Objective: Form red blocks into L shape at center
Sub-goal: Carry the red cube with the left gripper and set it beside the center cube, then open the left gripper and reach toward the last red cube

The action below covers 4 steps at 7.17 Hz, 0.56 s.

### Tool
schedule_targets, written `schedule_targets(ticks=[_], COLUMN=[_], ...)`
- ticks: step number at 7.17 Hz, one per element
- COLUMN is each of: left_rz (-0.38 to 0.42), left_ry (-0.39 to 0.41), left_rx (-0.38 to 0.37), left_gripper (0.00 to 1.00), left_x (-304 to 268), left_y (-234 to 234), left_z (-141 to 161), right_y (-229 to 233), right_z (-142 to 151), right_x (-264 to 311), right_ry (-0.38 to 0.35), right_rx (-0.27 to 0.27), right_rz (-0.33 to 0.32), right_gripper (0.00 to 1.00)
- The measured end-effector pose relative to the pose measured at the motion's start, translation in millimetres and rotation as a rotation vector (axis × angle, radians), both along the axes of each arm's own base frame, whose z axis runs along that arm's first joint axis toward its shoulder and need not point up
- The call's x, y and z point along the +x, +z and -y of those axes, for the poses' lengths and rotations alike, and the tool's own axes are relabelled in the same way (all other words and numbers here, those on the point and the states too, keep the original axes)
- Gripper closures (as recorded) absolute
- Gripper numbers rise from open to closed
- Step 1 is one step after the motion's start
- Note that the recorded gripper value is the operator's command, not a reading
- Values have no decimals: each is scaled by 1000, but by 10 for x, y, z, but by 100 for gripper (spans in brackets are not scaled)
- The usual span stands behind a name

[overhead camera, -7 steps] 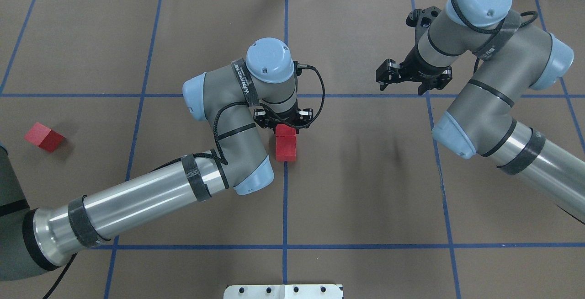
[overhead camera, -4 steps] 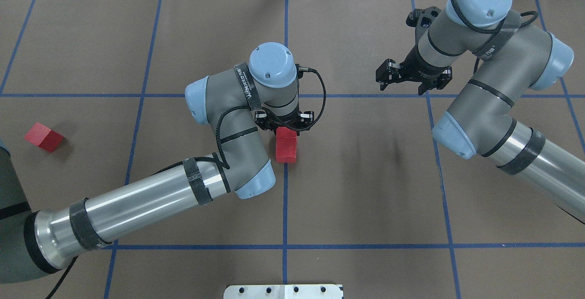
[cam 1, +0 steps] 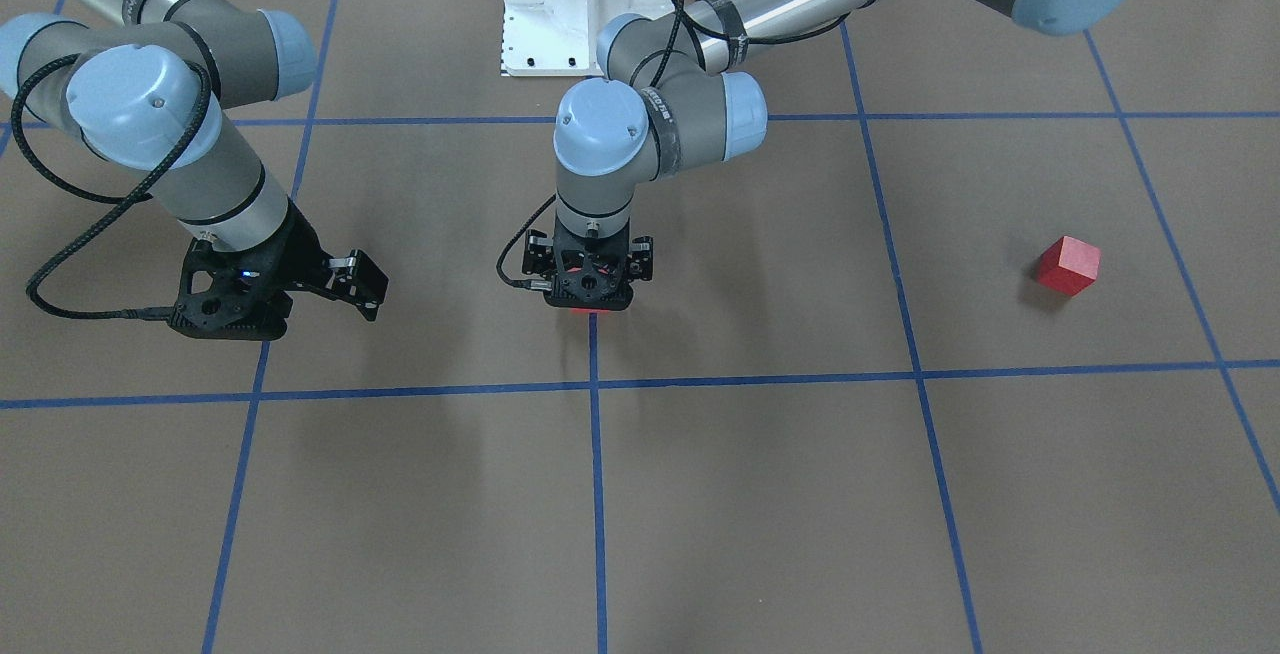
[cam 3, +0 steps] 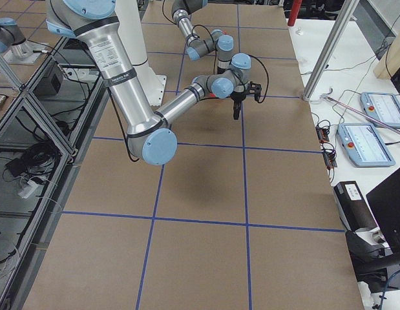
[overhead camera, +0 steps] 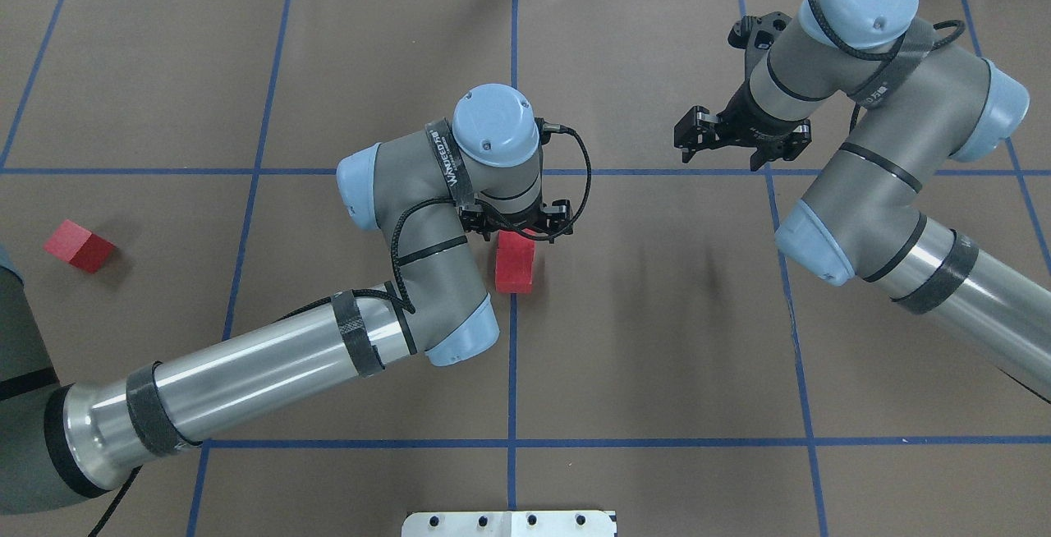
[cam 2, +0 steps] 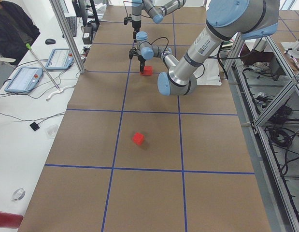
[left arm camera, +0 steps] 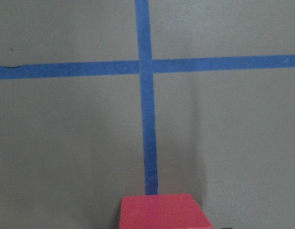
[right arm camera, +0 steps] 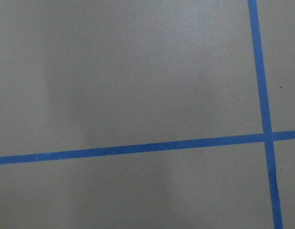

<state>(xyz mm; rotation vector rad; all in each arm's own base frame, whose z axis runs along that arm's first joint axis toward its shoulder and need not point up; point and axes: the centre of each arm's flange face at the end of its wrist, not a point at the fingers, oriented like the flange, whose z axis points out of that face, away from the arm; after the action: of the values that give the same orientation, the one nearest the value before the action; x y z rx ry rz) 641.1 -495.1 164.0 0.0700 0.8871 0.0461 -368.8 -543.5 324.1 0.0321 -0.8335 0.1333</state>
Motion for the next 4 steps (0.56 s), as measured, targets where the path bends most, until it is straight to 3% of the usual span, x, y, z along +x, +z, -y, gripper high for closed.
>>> schedule_targets(ticks=[2, 4], left_rz=[-2, 15], left_ry=[10, 44], left_rx=[2, 41], left_gripper=[0, 0], left_x=[-422, -1046], left_y=[-226, 89], left_z=[71, -82], right_y=[14, 14], right_z=[6, 11], right_x=[-1, 6], right_ry=[1, 3], right_rx=[-1, -1], right_rz=[-3, -3], right_gripper=[1, 1])
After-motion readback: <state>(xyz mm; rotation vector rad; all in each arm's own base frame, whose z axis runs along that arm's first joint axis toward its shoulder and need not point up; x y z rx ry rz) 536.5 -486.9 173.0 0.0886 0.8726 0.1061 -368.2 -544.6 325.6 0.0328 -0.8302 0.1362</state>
